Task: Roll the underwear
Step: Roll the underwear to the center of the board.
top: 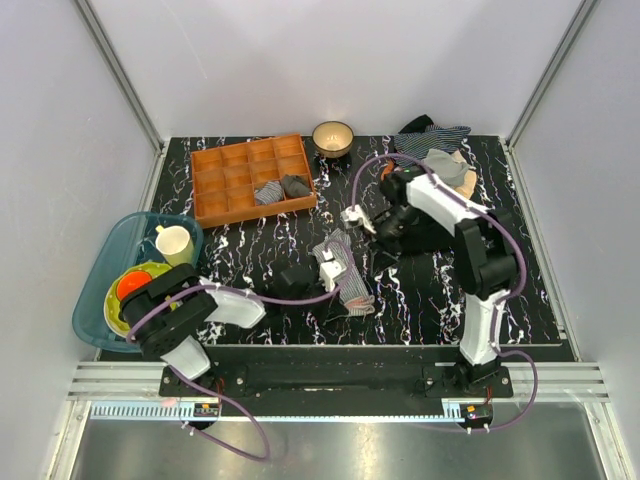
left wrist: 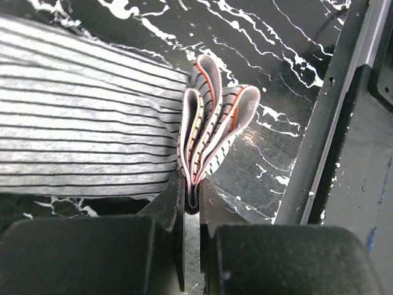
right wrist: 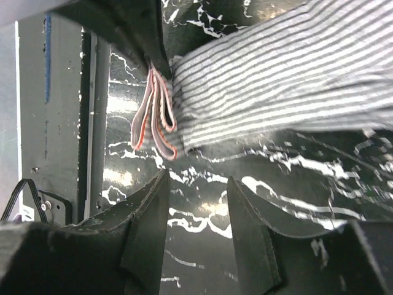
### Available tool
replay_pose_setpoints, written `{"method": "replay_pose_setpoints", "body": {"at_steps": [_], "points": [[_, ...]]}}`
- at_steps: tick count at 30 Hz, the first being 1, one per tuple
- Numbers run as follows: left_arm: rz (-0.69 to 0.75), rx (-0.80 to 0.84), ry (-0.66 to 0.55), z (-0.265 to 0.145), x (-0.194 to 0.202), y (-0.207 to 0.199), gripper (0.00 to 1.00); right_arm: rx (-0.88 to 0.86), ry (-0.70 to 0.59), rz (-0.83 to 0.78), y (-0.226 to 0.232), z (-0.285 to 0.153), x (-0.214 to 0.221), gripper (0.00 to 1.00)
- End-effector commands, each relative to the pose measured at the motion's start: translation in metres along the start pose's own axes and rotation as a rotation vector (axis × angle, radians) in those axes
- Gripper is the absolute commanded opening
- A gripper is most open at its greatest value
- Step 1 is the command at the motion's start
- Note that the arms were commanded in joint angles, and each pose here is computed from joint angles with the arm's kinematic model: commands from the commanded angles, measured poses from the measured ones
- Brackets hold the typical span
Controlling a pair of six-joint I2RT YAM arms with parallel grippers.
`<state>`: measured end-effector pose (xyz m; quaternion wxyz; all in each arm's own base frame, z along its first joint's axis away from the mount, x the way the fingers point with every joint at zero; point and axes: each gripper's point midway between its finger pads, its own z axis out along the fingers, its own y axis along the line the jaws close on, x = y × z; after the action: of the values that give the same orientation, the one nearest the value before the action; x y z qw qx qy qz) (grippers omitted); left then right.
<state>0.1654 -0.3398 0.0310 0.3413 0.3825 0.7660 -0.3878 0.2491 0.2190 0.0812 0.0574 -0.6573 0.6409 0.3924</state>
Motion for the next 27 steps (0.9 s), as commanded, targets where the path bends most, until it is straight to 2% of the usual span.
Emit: {"method": "replay_pose_setpoints", "body": {"at_steps": [1,4,7,8,9,11,15,19,27], "points": [[-0.236,0.077,0.033,-0.005,0.005,0.003,0.0,0.028,-0.068,-0.052,0.044,-0.03,-0.02,0.5],[-0.404,0.08,0.043,-0.005,0.009,0.016,0.0,0.092,-0.094,-0.174,0.063,-0.028,-0.027,0.5],[-0.597,0.108,0.043,-0.006,0.01,0.027,0.0,0.148,-0.023,-0.331,0.073,-0.002,-0.019,0.51],[-0.673,0.119,0.034,-0.005,0.005,0.029,0.0,0.225,0.02,-0.464,0.068,0.005,-0.03,0.52],[-0.705,0.141,0.04,-0.006,0.005,0.029,0.0,0.213,0.06,-0.466,0.073,0.023,-0.01,0.54],[-0.774,0.134,0.045,-0.004,0.007,0.037,0.0,0.289,0.081,-0.569,0.066,0.037,-0.008,0.55],[-0.819,0.109,0.067,0.0,0.009,0.047,0.0,0.341,0.121,-0.699,0.061,0.058,-0.013,0.56],[-0.843,0.095,0.087,0.003,0.01,0.052,0.02,0.436,0.215,-0.76,0.034,0.066,-0.002,0.56],[-0.84,0.068,0.112,0.008,0.008,0.058,0.06,0.506,0.191,-0.799,0.022,0.07,-0.009,0.56]]}}
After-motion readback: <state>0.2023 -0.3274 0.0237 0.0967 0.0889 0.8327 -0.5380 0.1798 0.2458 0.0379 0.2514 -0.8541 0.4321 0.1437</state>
